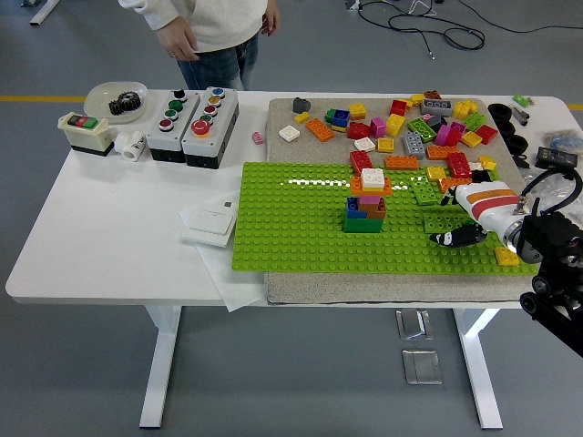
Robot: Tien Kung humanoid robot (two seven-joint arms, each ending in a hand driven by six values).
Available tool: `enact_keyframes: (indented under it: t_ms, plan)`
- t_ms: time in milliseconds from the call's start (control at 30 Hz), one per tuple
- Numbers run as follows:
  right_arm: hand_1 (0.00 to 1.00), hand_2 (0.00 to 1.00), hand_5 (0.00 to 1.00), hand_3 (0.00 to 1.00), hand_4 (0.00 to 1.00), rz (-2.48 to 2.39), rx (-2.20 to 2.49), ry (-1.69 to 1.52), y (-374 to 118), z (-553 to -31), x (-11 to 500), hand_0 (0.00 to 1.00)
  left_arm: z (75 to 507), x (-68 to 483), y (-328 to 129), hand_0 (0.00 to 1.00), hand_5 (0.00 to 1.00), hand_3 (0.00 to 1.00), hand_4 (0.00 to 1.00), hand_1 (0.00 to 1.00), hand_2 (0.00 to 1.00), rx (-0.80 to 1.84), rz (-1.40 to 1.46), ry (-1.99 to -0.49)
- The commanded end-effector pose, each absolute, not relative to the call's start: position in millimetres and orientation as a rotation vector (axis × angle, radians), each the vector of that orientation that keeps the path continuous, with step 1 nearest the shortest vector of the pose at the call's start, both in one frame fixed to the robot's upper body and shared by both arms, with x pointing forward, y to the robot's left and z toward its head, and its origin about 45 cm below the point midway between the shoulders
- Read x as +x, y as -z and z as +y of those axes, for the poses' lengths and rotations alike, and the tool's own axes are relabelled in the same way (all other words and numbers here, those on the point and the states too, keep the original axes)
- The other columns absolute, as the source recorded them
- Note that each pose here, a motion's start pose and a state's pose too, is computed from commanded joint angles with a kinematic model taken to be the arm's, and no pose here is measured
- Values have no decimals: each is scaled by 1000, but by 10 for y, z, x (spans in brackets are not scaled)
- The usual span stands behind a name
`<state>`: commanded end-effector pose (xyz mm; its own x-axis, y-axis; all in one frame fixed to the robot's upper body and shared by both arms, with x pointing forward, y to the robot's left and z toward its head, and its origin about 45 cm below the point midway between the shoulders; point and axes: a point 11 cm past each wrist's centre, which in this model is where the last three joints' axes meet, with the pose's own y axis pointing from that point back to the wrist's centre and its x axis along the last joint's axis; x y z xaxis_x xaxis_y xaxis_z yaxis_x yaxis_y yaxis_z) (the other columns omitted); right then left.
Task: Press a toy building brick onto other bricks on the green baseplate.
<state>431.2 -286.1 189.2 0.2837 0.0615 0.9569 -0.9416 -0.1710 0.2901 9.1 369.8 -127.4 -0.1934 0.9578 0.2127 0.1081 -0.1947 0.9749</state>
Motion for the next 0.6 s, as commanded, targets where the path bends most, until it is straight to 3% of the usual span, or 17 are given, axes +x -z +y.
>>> enact_keyframes:
  t_ms: [267, 300, 467, 500, 600]
  plan:
    - [661, 724, 495, 739, 940, -860, 1454, -1174, -1930, -2843, 4370, 671, 3691, 100, 1275, 881, 647, 641, 720, 840, 838, 1324, 1324, -1475]
    - [637, 696, 508, 649, 916, -861, 1453, -1177, -1937, -2846, 4383, 642, 3691, 101, 1275, 881, 645, 640, 719, 840, 838, 1323, 1324, -1476]
    - [637, 696, 508, 649, 916, -848, 1449, -1192, -1971, -2857, 4437, 642, 3691, 111, 1274, 881, 645, 640, 719, 840, 838, 1322, 1323, -1476]
    - [612, 676, 492, 590, 914, -843, 1448, -1196, -1974, -2860, 4443, 619, 3691, 112, 1274, 883, 646, 640, 720, 840, 838, 1321, 1323, -1477]
    - [612, 676, 492, 590, 914, -822, 1443, -1207, -1967, -2874, 4456, 619, 3692, 117, 1274, 883, 646, 640, 720, 840, 838, 1320, 1322, -1478]
